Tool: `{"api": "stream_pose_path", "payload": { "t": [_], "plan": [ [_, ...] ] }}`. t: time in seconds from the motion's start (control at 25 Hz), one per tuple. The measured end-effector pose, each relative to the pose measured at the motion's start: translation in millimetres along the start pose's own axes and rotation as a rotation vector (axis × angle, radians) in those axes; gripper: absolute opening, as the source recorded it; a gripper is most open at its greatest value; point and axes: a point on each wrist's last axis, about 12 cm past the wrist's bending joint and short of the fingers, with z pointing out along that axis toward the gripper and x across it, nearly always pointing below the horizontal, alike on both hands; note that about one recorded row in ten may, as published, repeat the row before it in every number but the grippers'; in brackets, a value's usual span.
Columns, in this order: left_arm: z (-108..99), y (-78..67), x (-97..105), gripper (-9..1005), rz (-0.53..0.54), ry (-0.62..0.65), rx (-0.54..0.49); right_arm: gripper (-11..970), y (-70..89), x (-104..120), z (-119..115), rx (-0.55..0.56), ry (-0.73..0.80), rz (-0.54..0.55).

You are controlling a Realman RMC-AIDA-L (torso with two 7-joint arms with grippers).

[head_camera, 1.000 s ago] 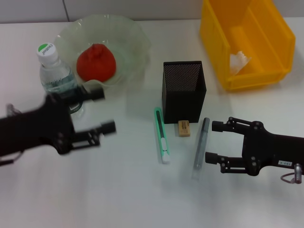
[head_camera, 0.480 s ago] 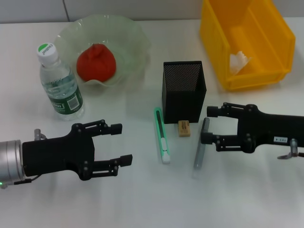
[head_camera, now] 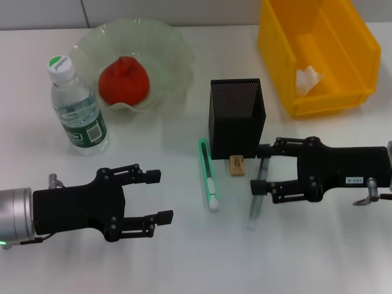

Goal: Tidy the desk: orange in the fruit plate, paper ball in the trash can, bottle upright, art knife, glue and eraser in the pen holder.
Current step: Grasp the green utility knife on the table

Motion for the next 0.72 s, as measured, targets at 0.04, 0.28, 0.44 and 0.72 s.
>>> {"api": "stream_pose_path", "payload": {
  "t": [0.04,0.28,0.44,0.72],
  "plan": [
    [0.0,0.0,0.0,786,0.000,0.000,0.000,831,0.0,0.0,0.0,0.000,0.000,0.000],
    [-2.0,0.2,0.3,785,-0.008,-0.004,-0.008,830,3.5,-14.7,2.4,-0.066,0.045,-0.046],
    [-1.9,0.9,-0.5,785,0.001,0.000,-0.004,830,1.2,-34.3,11.5,-0.120,0.164,-0.112],
    [-2.3,1.9,-3.0,785,0.005,-0.003,0.004,830,-3.6,-75.7,30.5,-0.157,0.414,-0.291]
  ]
}}
